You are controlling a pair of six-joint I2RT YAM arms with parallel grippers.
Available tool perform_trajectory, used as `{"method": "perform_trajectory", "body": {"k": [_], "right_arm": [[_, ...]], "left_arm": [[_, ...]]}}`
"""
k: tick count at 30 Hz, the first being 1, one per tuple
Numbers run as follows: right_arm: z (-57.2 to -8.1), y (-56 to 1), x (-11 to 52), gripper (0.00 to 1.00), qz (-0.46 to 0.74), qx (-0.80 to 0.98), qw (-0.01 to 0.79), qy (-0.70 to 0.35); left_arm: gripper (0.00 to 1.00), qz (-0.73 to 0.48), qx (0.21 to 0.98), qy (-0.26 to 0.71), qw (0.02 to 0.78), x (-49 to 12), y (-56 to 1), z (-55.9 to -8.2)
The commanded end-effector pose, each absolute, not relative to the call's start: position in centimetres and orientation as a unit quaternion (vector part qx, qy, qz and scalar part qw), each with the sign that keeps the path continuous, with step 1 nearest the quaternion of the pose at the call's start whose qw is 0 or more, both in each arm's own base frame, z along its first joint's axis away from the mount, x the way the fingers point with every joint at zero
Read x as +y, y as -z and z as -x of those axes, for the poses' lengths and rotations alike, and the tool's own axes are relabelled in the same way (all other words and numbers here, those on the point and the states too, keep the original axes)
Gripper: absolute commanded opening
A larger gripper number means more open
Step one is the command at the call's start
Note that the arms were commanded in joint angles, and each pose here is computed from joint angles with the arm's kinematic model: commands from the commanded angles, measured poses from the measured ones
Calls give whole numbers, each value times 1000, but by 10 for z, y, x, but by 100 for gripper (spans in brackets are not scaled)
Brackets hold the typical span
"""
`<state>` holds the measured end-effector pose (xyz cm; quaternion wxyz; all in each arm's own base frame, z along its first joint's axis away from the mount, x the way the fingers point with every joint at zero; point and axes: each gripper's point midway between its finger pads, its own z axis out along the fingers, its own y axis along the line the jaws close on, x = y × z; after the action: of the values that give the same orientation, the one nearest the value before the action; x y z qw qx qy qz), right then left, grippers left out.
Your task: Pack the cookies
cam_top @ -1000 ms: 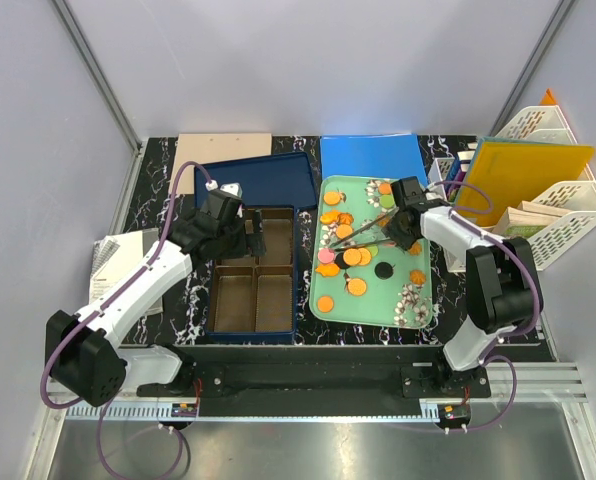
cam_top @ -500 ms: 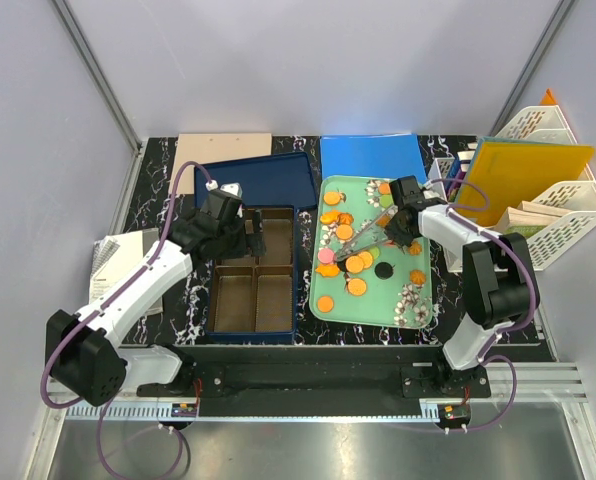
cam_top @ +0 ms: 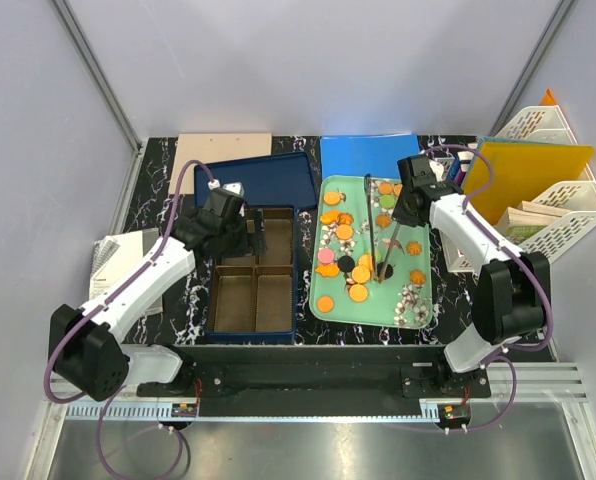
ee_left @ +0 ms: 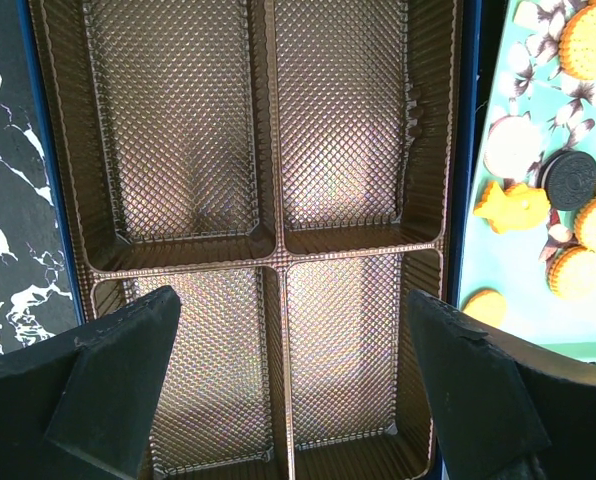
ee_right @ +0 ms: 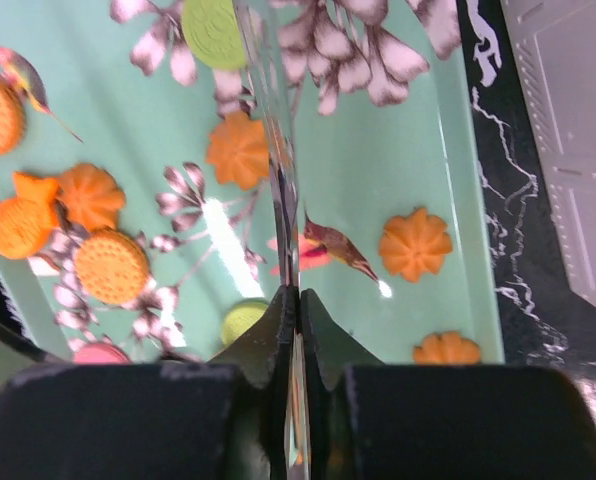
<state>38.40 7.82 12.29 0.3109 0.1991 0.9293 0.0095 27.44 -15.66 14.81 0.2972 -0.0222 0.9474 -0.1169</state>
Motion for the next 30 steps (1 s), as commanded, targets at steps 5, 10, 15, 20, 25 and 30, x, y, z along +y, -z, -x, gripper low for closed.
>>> {"method": "perform_trajectory", "body": {"k": [5,10,15,20,25,30], "right_arm": [[-356,-107,64,16,-110,959,259,37],[-358,-93,68,31,-102,966,234,39],[-365,-100,69,74,-105,965,238,42],[-357,-109,86,93,-70,962,262,42],[-339,-95,96,95,-41,964,253,68],[-329,-80,92,95,-47,966,242,78]], "left_arm": [[99,12,941,149,304,-174,-160,-285],[99,13,941,153,302,-174,-160,-283],[99,13,939,155,308,-172,-162,-279],[99,14,938,153,311,-168,-160,-275],[99,14,940,156,305,-169,-154,-273],[99,11,939,162,302,-172,-153,-273]]}}
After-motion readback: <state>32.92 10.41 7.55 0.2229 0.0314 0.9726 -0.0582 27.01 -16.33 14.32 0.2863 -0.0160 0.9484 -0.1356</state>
